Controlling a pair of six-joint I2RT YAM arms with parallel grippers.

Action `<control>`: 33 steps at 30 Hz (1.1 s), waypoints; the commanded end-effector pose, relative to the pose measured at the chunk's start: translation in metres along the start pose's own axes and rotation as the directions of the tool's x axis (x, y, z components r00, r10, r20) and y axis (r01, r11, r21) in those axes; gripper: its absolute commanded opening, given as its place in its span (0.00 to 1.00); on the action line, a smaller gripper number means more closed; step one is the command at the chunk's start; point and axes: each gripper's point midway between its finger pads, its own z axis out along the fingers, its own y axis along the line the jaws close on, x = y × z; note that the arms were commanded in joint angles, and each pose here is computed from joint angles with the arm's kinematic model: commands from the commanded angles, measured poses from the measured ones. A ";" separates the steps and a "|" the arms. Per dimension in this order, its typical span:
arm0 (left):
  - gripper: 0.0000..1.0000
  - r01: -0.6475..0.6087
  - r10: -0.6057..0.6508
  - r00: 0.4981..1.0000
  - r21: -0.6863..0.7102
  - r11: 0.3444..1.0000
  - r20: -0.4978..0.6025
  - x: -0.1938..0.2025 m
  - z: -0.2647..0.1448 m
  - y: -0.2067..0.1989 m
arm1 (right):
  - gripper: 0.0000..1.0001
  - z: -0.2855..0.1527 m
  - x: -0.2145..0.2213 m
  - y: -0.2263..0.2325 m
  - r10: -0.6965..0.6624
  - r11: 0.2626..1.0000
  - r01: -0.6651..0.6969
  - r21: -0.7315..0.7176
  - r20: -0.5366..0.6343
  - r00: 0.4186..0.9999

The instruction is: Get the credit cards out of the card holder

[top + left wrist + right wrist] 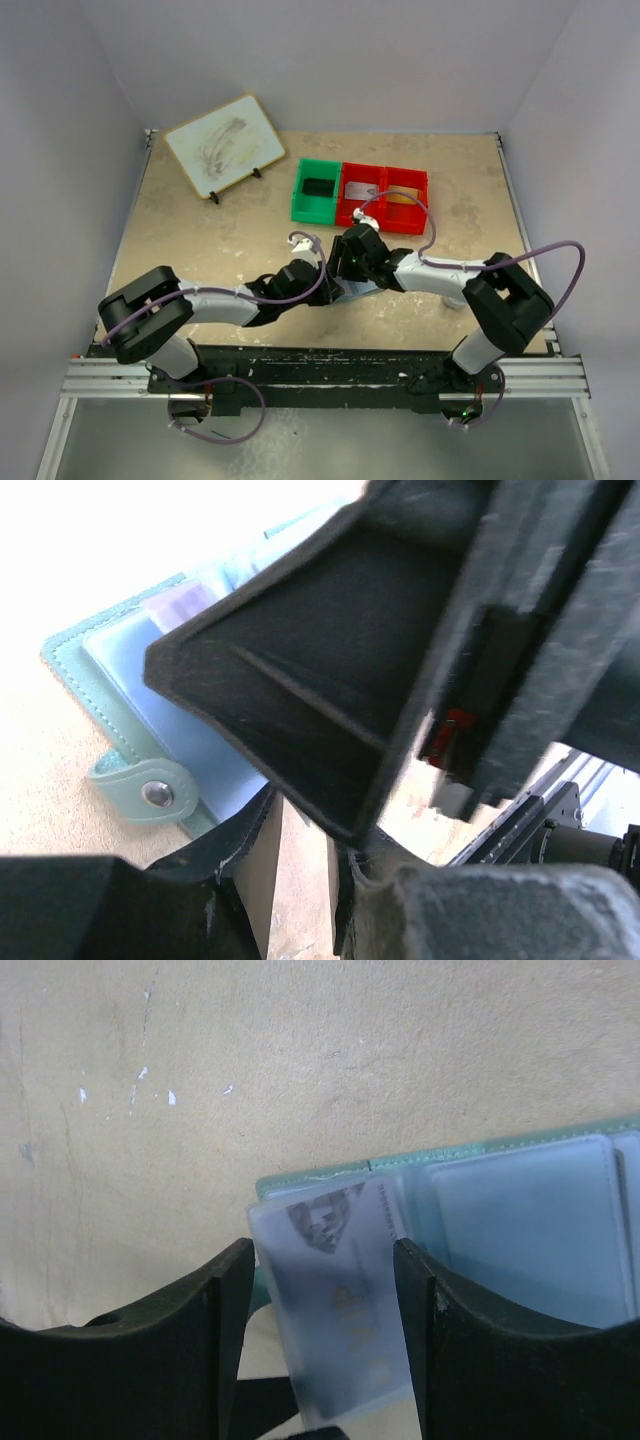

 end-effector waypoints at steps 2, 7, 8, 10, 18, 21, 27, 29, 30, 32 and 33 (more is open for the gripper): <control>0.21 -0.009 0.009 0.997 -0.002 1.000 0.072 -0.024 0.008 -0.011 | 0.64 -0.027 -0.006 -0.002 -0.006 1.000 0.006 -0.010 -0.009 1.000; 0.24 -0.044 0.042 0.997 0.031 0.999 0.058 -0.023 0.013 -0.025 | 0.69 -0.042 -0.027 -0.026 0.025 0.999 -0.027 0.040 0.054 0.998; 0.24 -0.047 0.045 0.997 0.036 0.998 0.055 -0.023 0.016 -0.028 | 0.69 -0.044 -0.031 -0.034 0.031 0.997 -0.035 0.070 0.064 0.997; 0.26 -0.054 0.051 0.997 0.048 0.997 0.052 -0.023 0.019 -0.033 | 0.70 -0.048 -0.036 -0.054 0.044 0.989 -0.053 0.135 0.076 0.996; 0.34 -0.085 0.088 0.996 0.114 0.990 -0.024 -0.008 0.049 -0.061 | 0.71 -0.058 -0.041 -0.108 0.128 0.975 -0.145 0.170 0.108 0.986; 0.37 -0.089 0.095 0.995 0.137 0.987 -0.038 -0.003 0.055 -0.071 | 0.72 -0.056 -0.040 -0.116 0.144 0.973 -0.160 0.166 0.103 0.984; 0.44 -0.144 0.147 0.988 0.083 0.986 -0.035 -0.006 0.052 -0.064 | 0.72 -0.047 -0.037 -0.122 0.158 0.973 -0.170 0.155 0.089 0.983; 0.45 -0.166 0.170 0.984 0.072 0.983 -0.051 -0.005 0.054 -0.064 | 0.72 -0.046 -0.038 -0.126 0.162 0.970 -0.176 0.170 0.092 0.983; 0.45 -0.169 0.173 0.983 0.071 0.983 -0.058 -0.005 0.056 -0.065 | 0.72 -0.046 -0.040 -0.127 0.163 0.968 -0.178 0.179 0.097 0.982; 0.45 -0.162 0.168 0.984 0.086 0.983 -0.061 -0.004 0.056 -0.068 | 0.73 -0.048 -0.043 -0.132 0.166 0.960 -0.186 0.207 0.110 0.980; 0.46 -0.158 0.164 0.985 0.095 0.983 -0.057 -0.004 0.056 -0.071 | 0.73 -0.050 -0.044 -0.135 0.165 0.956 -0.188 0.223 0.118 0.979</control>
